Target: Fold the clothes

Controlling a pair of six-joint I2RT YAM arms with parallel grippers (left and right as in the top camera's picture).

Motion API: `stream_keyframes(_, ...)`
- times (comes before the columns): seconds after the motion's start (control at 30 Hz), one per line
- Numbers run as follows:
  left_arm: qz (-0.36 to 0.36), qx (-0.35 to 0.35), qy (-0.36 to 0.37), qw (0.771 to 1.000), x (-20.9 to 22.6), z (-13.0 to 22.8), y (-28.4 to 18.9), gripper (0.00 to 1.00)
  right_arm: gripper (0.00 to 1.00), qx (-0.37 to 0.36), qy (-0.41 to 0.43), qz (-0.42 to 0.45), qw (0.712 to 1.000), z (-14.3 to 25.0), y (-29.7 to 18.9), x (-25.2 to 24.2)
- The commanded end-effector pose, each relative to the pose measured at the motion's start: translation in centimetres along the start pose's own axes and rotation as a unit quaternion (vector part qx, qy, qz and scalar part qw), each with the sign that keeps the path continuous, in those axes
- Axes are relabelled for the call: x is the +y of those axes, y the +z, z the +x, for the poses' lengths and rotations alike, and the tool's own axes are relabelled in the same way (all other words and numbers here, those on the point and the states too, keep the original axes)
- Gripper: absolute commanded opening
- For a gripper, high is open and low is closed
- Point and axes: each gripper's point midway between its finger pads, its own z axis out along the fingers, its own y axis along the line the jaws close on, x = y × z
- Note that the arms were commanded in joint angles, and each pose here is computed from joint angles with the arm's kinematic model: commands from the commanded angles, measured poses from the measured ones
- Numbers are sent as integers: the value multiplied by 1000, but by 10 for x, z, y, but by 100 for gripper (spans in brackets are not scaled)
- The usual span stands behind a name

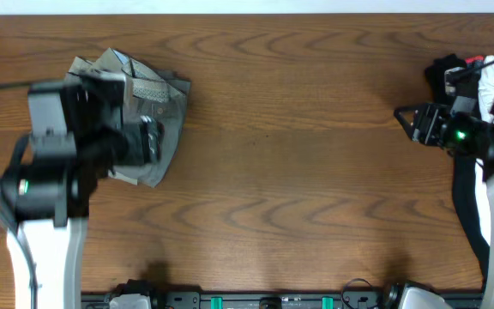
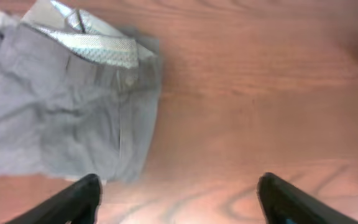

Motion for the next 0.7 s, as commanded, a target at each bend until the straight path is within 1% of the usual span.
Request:
stream_keyframes(0.0,-41,-18,4,999,6,10,-25,88,56,-56,-85,-43,994,-14,-37,50)
stream_keyframes(0.03,-46,-25,-4,999,6,15,-35,90,56,-68,-95,-44,992,-14,-45,58)
stream_keyframes(0.1,-46,-37,-11,998,2,24,-51,91,58,-88,-114,-44,989,-11,-64,73)
stream_keyframes(0.13,-47,-41,-10,998,0,29,-58,98,63,-97,-121,-42,987,-8,-73,80)
stream_keyframes(0.2,-50,-48,-9,998,-1,38,-69,98,99,-111,-132,-35,984,-2,-88,90)
stream_keyframes(0.3,-58,-45,-10,997,-1,50,-78,98,99,-119,-138,-30,983,9,-102,99)
stream_keyframes(0.47,-58,-18,-15,998,-1,67,-79,98,99,-125,-144,-30,981,20,-114,109)
stream_keyframes(0.67,-56,-18,-17,998,-2,67,-79,98,99,-124,-144,-31,981,21,-114,110)
